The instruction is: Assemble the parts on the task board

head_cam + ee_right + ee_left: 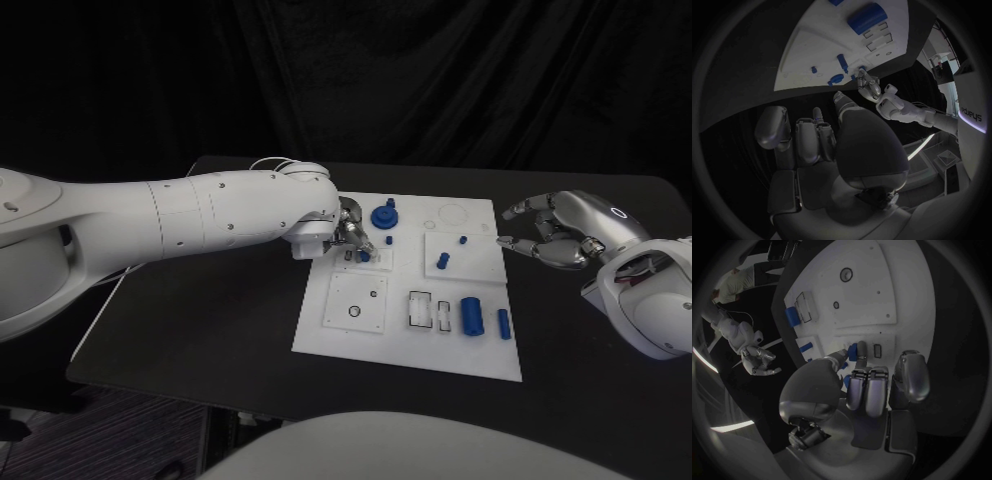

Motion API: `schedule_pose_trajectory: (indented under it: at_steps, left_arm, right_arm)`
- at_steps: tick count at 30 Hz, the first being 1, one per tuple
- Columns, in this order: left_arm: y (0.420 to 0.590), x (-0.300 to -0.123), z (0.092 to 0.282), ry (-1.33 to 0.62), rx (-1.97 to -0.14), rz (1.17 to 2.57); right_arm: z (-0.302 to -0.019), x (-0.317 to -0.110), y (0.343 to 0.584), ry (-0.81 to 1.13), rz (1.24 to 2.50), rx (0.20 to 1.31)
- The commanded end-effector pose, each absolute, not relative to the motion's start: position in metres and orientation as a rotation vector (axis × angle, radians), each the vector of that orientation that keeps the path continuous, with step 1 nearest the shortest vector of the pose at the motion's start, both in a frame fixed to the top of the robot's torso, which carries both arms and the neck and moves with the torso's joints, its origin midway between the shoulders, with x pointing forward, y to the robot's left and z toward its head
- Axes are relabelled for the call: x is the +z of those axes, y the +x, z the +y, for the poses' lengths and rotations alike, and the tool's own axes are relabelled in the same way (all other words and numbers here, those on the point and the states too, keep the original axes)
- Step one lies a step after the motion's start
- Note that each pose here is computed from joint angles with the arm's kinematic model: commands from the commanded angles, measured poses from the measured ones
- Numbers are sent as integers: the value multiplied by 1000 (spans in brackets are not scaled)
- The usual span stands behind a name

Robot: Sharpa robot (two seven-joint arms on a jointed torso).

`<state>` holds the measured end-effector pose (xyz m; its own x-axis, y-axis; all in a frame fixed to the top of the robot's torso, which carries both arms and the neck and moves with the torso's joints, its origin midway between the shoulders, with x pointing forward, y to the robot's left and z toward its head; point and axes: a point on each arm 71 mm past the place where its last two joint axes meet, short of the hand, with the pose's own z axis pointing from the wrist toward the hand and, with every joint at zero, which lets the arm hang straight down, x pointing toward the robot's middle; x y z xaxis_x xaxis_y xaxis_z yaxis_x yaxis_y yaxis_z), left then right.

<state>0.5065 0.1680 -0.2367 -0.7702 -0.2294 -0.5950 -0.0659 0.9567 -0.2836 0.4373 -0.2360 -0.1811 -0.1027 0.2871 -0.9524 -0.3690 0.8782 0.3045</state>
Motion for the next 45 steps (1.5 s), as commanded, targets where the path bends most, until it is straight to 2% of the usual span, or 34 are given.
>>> schedule_pose_trajectory:
  at_steps: [1, 18, 45]
  left_arm:
    - [505, -239, 168, -199, -322, 2456]
    - [507, -239, 175, -225, -336, 2431]
    - [508, -236, 171, -215, -422, 2389]
  right_arm:
    - [-237, -184, 437, -54, 1607, 528]
    - [-239, -187, 437, -51, 1624, 517]
    - [-239, -189, 438, -35, 1642, 514]
